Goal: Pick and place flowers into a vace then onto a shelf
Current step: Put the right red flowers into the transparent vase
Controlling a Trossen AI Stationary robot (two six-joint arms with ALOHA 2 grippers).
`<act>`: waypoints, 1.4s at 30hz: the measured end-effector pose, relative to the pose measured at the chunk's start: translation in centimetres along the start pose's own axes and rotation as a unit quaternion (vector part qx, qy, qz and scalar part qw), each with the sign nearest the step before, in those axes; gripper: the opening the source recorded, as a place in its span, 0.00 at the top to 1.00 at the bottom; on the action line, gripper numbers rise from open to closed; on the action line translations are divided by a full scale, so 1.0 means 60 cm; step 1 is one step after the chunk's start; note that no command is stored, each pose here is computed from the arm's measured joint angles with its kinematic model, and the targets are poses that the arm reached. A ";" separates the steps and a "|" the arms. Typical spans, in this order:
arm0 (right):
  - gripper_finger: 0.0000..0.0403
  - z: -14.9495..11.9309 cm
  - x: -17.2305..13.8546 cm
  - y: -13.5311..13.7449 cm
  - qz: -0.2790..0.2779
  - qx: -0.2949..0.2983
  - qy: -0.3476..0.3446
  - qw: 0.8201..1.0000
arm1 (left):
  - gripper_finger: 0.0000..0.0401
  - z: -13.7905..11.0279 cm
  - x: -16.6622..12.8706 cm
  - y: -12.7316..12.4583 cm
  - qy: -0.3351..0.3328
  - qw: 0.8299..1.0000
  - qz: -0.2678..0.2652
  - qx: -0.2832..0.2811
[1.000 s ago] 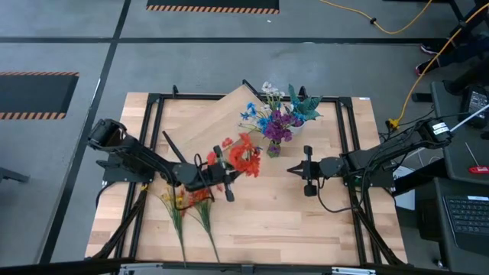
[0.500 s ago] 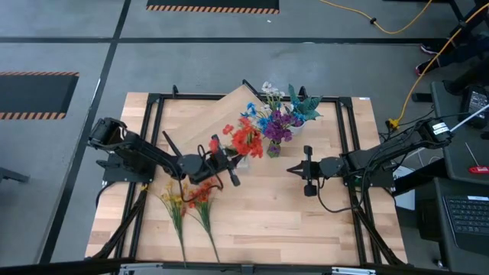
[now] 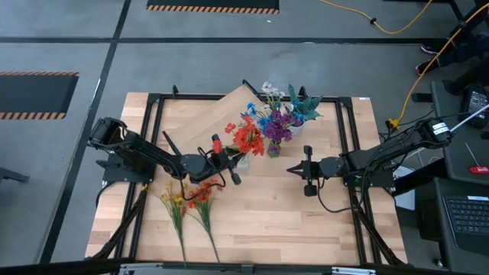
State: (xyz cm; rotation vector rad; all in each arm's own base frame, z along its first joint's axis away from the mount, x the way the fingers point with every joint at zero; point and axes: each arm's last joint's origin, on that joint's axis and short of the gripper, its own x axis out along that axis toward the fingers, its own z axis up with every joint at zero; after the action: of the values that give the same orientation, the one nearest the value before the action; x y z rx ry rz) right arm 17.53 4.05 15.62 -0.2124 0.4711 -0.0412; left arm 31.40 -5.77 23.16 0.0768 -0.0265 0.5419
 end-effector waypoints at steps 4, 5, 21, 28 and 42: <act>0.98 0.000 0.000 0.000 0.000 0.000 0.000 1.000 | 0.99 -0.001 0.000 0.000 0.002 1.000 0.004 0.000; 0.98 0.000 0.000 0.000 0.000 0.000 0.000 1.000 | 0.98 -0.001 0.000 0.000 0.002 1.000 0.004 0.000; 0.98 0.000 0.000 0.000 0.000 0.001 0.000 1.000 | 0.97 -0.019 0.011 0.003 0.021 1.000 0.009 0.001; 0.98 0.000 0.000 0.000 0.000 0.001 0.001 1.000 | 0.97 -0.035 0.017 -0.001 0.027 0.999 0.014 0.013; 0.98 -0.001 0.000 0.000 0.000 0.001 0.002 1.000 | 0.96 -0.039 0.012 -0.005 0.034 0.999 0.035 0.022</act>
State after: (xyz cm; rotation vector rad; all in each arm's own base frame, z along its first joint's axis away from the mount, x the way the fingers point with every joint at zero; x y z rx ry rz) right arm 17.51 4.04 15.57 -0.2113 0.4757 -0.0419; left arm 32.20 -5.47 20.85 0.1010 0.0484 0.6143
